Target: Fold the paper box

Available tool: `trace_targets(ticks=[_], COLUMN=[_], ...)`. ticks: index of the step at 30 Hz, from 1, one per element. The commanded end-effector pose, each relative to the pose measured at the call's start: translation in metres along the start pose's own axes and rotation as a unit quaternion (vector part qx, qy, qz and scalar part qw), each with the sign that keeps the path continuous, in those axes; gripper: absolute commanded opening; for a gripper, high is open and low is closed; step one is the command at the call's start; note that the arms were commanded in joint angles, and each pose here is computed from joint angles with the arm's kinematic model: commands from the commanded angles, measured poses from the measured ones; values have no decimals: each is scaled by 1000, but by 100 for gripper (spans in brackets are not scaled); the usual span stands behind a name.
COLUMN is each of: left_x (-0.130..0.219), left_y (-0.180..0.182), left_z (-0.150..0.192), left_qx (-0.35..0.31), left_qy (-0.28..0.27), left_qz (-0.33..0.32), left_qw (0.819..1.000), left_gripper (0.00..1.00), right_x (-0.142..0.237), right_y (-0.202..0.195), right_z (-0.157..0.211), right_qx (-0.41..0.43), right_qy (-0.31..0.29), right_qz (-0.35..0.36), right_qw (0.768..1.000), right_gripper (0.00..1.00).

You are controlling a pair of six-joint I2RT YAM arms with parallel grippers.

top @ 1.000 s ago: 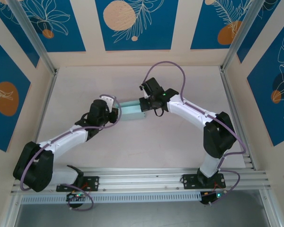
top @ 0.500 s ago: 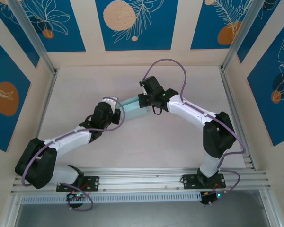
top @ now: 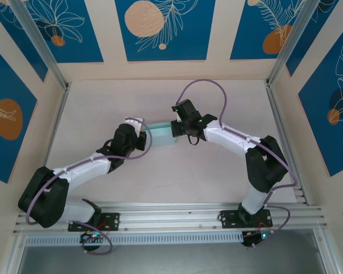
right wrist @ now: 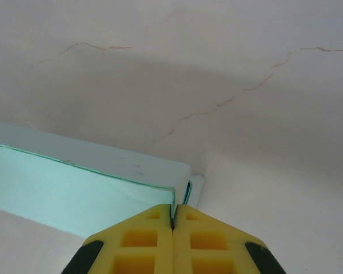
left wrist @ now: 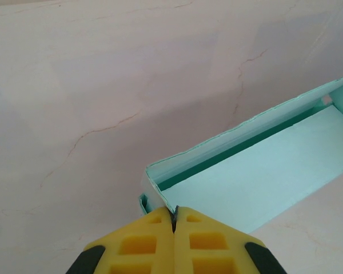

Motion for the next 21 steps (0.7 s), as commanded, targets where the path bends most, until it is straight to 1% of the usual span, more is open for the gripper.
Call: trace_targets(ticks=[1, 9, 21], left_x=[3, 3, 3], left_y=[-20, -20, -20], left_z=[-11, -4, 15], left_qx=[-10, -8, 12], left_qy=[-27, -17, -2], left_qz=[45, 45, 43], left_qw=[999, 999, 999], left_gripper=[0, 0, 0], right_x=[5, -3, -11], right_y=[19, 17, 7], right_z=[8, 18, 38], right_qx=[11, 15, 36], right_qy=[12, 9, 3], right_qz=[-59, -63, -45], right_qw=[998, 998, 998], right_gripper=[0, 0, 0])
Point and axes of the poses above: each hand's point on the last joint's axis, 136 mm out from that joint toward the fingers, its own x axis back along the fingers, its own y axis along the line the jaws close on, z = x × y, the point moved 3 cm from there along x, back along the fingers, and after that the axes turned 13 degrees about -x, right-handed, at the moved point
